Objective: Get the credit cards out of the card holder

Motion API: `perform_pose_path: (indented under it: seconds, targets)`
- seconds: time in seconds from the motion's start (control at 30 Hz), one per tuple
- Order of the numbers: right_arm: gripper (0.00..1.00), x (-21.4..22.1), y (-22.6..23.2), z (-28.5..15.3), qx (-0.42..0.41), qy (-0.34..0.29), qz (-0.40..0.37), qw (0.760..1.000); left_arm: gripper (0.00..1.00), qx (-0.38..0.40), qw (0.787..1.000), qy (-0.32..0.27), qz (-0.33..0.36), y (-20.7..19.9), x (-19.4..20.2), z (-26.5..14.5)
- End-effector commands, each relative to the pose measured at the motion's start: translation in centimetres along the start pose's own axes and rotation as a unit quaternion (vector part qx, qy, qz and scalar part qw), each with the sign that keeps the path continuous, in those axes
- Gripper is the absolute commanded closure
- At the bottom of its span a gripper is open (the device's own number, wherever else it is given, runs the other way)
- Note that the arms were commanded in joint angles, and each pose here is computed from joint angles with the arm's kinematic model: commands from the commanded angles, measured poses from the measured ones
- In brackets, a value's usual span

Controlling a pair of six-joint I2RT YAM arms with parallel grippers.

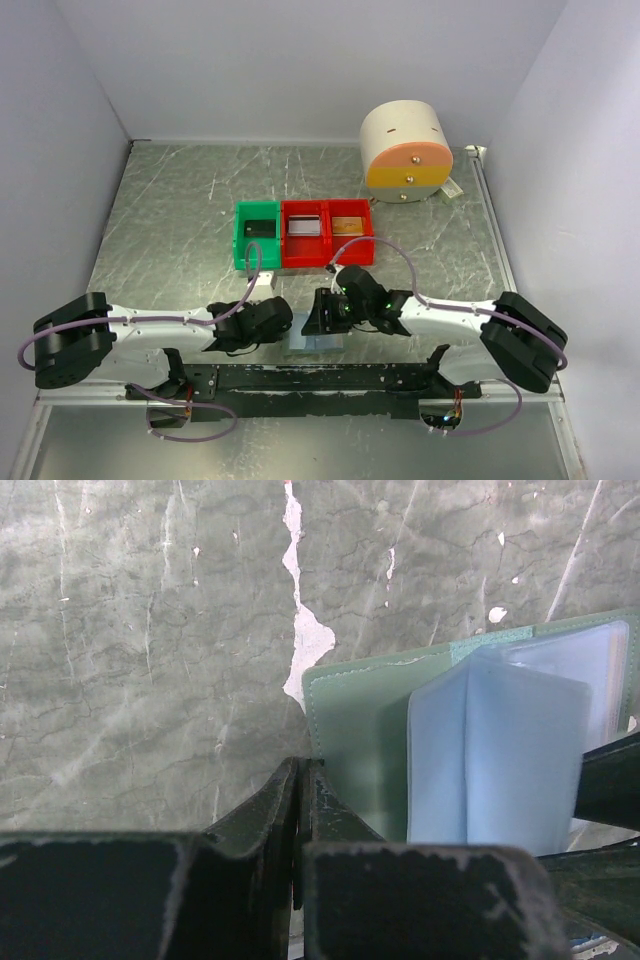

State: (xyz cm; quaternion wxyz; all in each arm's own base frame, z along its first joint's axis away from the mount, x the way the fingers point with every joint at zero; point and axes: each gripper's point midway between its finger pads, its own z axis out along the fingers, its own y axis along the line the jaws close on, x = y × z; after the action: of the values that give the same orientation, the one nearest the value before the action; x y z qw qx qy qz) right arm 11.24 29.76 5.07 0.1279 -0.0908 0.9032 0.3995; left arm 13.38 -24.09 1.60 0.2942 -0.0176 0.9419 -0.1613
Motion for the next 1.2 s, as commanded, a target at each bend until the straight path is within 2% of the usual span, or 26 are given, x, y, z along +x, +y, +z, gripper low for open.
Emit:
perform_pose_path:
  seconds: [0.0,0.17,0.4,0.73,0.83,0.97,1.03,1.17]
  targets:
    - [0.54,-0.9,2.3,0.7,-0.041,0.001,-0.005,0.999,0.93,0.007,1.0,0.005,-0.001,-0.1,0.3,0.0]
    - [0.53,-0.8,2.6,1.5,-0.046,0.012,-0.009,0.999,0.92,0.006,1.0,0.002,-0.007,0.2,0.2,-0.2]
    - [0.51,-0.4,5.2,1.9,-0.098,0.024,-0.043,0.994,0.9,0.015,1.0,-0.01,-0.023,0.5,-0.1,-0.6]
    - [0.49,0.4,3.6,3.7,-0.084,0.039,-0.02,0.996,0.85,0.015,0.999,-0.015,-0.032,0.9,-0.3,-1.0]
    - [0.49,0.6,2.7,4.2,-0.067,0.04,-0.009,0.997,0.77,0.015,0.999,-0.02,-0.041,1.0,-0.5,-1.2]
    - [0.49,0.4,0.9,4.4,-0.027,0.021,0.02,0.999,0.6,0.028,0.998,-0.029,-0.052,1.1,-0.8,-1.5]
    - [0.54,0.5,0.7,4.3,-0.027,0.015,0.027,0.999,0.5,0.041,0.997,-0.034,-0.057,0.9,-0.9,-1.7]
    - [0.62,0.5,0.7,4.2,-0.03,0.01,0.031,0.999,0.39,0.071,0.995,-0.043,-0.063,0.1,-1.3,-2.0]
